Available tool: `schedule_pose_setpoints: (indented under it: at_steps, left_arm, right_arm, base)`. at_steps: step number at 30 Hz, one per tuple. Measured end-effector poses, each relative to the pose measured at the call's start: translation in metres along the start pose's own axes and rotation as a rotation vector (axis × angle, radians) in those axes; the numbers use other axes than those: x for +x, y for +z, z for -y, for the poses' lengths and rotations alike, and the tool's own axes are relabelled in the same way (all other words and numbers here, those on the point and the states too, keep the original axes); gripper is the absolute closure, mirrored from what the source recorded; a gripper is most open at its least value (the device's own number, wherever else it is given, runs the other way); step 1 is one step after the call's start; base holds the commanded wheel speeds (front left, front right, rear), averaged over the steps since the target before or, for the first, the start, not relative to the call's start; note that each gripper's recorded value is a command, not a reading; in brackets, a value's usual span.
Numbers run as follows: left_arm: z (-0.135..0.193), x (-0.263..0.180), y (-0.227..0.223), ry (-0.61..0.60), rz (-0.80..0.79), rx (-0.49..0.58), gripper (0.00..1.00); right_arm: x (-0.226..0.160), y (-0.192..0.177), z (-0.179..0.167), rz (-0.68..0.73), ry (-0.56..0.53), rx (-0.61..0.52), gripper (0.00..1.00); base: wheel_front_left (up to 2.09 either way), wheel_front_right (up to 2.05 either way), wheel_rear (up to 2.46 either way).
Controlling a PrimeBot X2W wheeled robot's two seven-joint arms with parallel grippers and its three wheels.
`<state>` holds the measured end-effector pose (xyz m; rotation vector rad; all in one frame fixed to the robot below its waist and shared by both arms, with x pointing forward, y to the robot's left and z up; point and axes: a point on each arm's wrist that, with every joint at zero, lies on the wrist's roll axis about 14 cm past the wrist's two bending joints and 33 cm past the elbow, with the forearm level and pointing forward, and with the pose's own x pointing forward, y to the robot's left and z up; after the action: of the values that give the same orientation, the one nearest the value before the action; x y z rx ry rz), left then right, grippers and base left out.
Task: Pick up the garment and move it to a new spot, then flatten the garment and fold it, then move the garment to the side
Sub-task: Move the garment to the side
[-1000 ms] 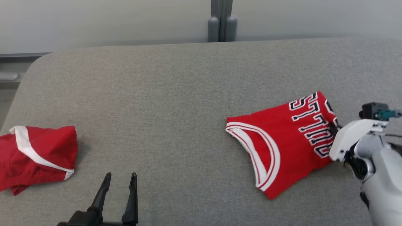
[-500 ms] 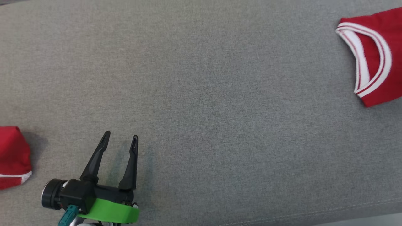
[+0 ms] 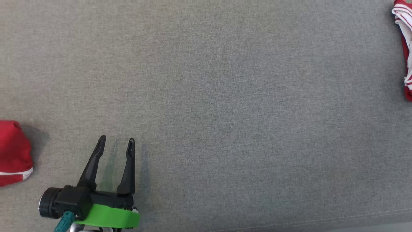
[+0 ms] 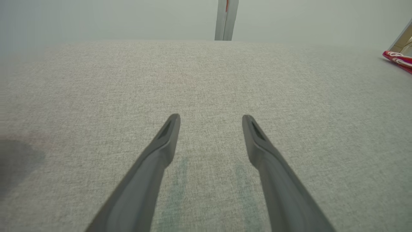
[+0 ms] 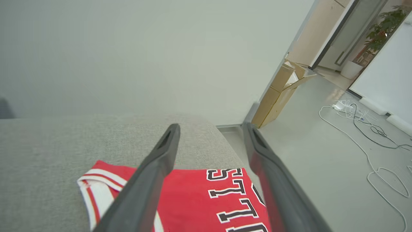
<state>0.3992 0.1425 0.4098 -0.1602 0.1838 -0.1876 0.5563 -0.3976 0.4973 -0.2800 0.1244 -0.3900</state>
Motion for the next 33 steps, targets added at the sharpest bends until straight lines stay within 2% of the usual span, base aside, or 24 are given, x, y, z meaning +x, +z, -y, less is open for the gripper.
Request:
schedule_pose_setpoints:
  at_steps: [3,8,16,23,28,33]
  left_arm:
    - [0.002,-0.008,0.006,0.014,0.016,-0.015,0.00]
    - [0.002,-0.028,0.020,0.046,0.056,-0.033,0.00]
    - [-0.018,-0.081,0.037,0.150,0.117,-0.023,0.00]
    - [-0.027,-0.114,0.055,0.200,0.201,-0.011,0.00]
    - [-0.027,-0.124,0.063,0.204,0.240,-0.008,0.00]
    - [-0.019,-0.121,0.066,0.178,0.248,-0.006,0.00]
  right_arm:
    - [-0.014,0.016,-0.036,0.082,0.099,-0.001,0.00]
    - [-0.058,0.040,-0.072,0.188,0.226,0.052,0.00]
    - [-0.170,0.045,-0.089,0.261,0.349,0.201,0.00]
    - [-0.255,0.032,-0.106,0.237,0.423,0.280,0.00]
    - [-0.282,0.023,-0.109,0.215,0.449,0.287,0.00]
    - [-0.287,0.024,-0.103,0.218,0.434,0.315,0.00]
  base:
    - [0.00,0.00,0.00]
    - [0.00,0.00,0.00]
    - [0.00,0.00,0.00]
    - [0.00,0.00,0.00]
    - [0.00,0.00,0.00]
    - [0.00,0.00,0.00]
